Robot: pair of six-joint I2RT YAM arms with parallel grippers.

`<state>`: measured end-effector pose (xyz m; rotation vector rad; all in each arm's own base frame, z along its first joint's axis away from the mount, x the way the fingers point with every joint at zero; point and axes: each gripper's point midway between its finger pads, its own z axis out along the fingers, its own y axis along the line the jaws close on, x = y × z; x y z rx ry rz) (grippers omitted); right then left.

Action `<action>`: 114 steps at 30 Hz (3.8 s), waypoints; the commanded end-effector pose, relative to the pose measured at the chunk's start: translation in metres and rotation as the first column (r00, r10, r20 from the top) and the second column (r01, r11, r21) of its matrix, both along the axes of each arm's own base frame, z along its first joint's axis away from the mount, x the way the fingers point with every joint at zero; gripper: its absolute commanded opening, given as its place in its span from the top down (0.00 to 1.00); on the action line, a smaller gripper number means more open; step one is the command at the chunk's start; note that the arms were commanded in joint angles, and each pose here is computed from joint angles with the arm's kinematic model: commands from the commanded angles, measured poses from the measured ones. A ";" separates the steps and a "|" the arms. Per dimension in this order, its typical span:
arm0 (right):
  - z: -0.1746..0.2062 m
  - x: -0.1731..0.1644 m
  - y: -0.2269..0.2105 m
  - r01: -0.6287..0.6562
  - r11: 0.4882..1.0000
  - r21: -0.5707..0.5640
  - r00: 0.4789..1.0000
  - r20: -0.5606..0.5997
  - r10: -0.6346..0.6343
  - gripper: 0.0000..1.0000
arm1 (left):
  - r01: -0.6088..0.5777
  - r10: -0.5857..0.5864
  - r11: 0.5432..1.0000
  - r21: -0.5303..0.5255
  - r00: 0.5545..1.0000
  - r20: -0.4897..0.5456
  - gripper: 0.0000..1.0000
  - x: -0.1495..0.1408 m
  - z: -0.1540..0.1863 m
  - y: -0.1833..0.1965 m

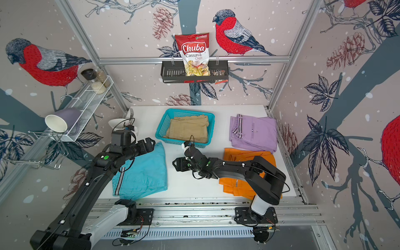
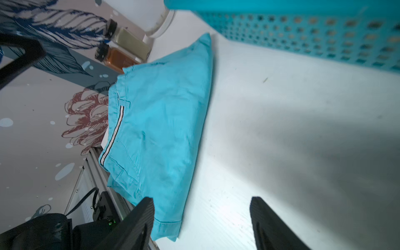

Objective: Put the folded long pants in the basket
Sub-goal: Move the long pant to the center of the board, then pick up the long pant at the center of the board.

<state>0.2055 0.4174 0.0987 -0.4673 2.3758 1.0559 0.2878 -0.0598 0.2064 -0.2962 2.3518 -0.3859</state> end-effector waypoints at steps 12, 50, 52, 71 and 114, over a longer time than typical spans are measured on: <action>-0.076 -0.021 0.081 -0.159 0.987 -0.030 0.975 -0.164 0.152 0.27 | 0.038 -0.037 0.999 -0.015 0.995 0.093 0.04 -0.011 0.020 -0.002; -0.100 -0.003 -0.164 0.271 0.959 -0.087 0.905 -0.317 -0.284 1.00 | -0.011 -0.030 0.938 -0.346 0.993 -0.112 0.04 -0.041 -0.089 -0.058; -0.102 -0.002 -0.168 0.282 0.954 -0.098 0.900 -0.316 -0.299 1.00 | -0.040 0.003 0.940 -0.338 0.994 -0.109 0.04 -0.043 -0.100 -0.052; -0.086 -0.001 -0.160 0.262 0.964 -0.053 0.921 -0.285 -0.266 1.00 | -0.014 -0.073 0.919 -0.394 0.976 -0.204 0.04 -0.067 -0.173 -0.072; 0.102 -0.028 -0.120 0.160 0.977 0.142 0.984 0.052 -0.168 1.00 | 0.090 -0.077 0.920 -0.382 0.996 0.050 1.00 -0.055 0.000 -0.079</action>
